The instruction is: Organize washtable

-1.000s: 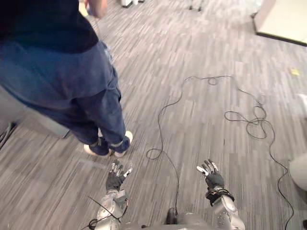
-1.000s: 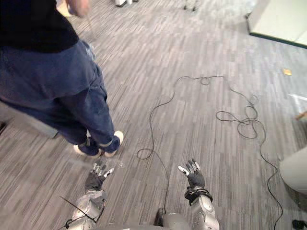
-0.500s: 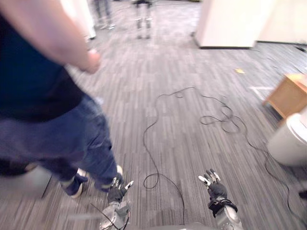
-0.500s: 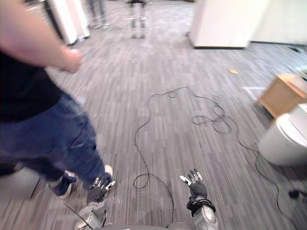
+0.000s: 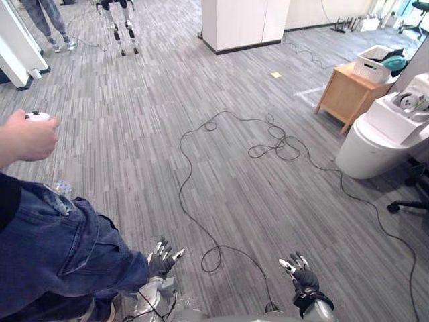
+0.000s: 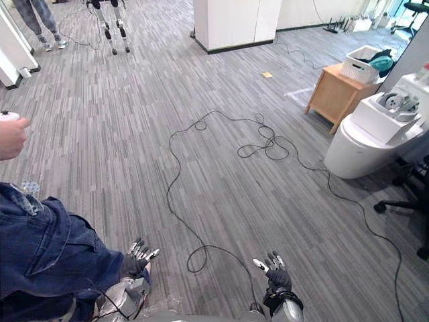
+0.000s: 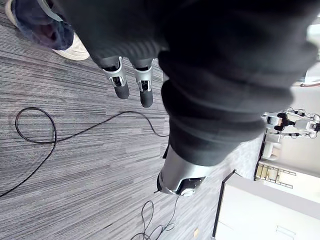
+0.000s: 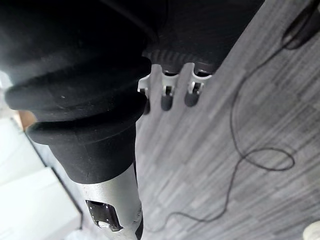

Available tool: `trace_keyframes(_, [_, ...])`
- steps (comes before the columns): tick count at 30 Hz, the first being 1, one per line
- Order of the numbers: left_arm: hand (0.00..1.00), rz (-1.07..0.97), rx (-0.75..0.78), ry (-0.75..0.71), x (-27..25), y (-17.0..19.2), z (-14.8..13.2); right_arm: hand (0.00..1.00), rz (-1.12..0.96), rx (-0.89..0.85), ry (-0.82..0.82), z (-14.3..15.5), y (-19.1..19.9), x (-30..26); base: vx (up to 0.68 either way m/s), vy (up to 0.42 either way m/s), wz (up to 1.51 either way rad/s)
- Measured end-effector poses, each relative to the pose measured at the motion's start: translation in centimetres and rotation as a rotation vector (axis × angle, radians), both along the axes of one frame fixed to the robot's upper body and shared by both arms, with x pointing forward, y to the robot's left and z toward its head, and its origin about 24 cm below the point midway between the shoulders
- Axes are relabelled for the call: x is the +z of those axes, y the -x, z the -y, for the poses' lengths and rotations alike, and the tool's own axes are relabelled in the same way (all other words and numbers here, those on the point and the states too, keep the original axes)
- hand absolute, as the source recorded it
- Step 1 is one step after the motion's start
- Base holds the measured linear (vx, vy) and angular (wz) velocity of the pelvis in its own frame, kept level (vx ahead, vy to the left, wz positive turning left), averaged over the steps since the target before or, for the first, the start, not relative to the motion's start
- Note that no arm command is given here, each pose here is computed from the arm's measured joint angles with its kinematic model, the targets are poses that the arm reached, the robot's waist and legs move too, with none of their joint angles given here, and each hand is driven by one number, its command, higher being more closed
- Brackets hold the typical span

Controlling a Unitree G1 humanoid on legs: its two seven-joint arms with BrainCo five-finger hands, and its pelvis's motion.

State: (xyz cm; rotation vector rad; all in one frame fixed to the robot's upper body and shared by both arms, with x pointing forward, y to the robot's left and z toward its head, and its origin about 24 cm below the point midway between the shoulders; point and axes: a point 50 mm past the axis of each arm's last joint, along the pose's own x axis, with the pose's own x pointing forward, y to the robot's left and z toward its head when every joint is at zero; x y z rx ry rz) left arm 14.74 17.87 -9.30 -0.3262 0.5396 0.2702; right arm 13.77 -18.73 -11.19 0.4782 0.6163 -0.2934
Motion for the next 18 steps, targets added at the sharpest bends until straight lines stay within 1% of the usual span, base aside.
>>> trace_keyframes(3, [0.00, -0.012, -0.015, 0.005, -0.2, 0.3, 0.3, 0.00, -0.005, 0.036, -0.005, -0.4, -0.4, -0.2, 0.11, 0.051, -0.37])
trace_keyframes(7, [0.00, 0.001, -0.037, 0.009, -0.1, -0.2, 0.6, 0.00, 0.001, 0.045, 0.006, -0.1, -0.7, -0.1, 0.10, 0.026, -0.16])
trace_keyframes(10, [0.00, 0.013, -0.053, 0.000, 0.1, -0.7, 0.7, 0.00, -0.013, 0.044, 0.016, 0.3, -0.5, -0.3, 0.07, 0.009, 0.05])
trace_keyframes(18, [0.00, -0.040, -0.085, 0.010, -0.9, 0.1, 1.2, 0.00, -0.072, 0.013, 0.013, 0.8, 0.8, -1.2, 0.03, 0.015, 0.19])
